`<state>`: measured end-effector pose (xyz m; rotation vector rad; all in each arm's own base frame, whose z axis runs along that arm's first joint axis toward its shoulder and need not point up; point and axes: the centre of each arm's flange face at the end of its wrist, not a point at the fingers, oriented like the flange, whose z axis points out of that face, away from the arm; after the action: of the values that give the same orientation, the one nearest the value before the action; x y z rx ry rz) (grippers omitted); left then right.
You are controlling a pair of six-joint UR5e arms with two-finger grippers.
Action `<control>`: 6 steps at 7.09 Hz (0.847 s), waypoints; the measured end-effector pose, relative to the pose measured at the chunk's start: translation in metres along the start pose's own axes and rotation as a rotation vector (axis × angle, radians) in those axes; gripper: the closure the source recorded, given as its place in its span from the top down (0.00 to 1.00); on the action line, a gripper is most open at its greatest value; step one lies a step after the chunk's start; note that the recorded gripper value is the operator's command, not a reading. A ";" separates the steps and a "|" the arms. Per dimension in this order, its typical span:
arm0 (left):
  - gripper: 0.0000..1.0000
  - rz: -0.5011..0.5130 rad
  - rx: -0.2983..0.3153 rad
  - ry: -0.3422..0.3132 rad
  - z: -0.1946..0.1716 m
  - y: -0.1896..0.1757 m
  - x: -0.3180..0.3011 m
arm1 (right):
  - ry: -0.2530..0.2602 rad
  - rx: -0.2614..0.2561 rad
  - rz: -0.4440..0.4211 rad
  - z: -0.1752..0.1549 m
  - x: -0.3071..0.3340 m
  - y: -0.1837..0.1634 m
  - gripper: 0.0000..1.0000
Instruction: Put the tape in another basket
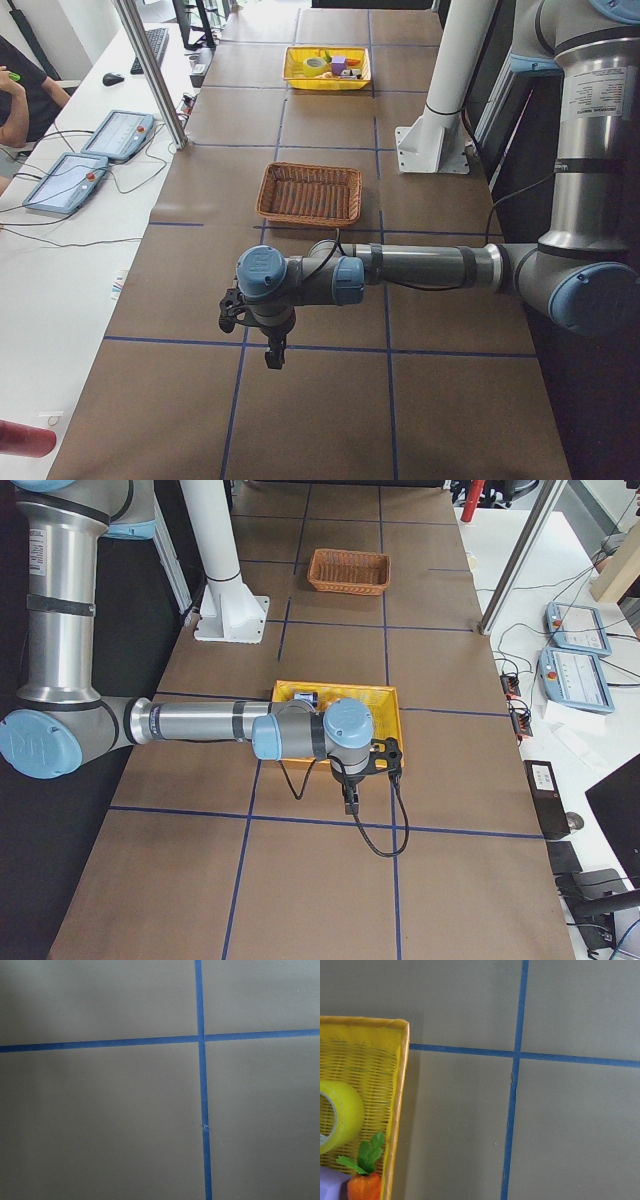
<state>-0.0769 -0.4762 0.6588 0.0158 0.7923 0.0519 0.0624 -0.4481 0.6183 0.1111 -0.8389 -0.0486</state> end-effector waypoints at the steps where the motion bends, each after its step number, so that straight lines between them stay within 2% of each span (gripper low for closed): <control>1: 1.00 -0.001 0.000 0.001 0.000 0.000 0.000 | 0.000 0.001 -0.001 0.000 0.000 -0.001 1.00; 6: 1.00 0.002 0.002 0.006 0.000 -0.001 0.002 | -0.007 -0.002 0.003 0.002 0.001 0.000 1.00</control>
<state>-0.0757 -0.4767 0.6574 0.0183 0.7981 0.0527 0.0620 -0.4488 0.6203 0.1081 -0.8463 -0.0469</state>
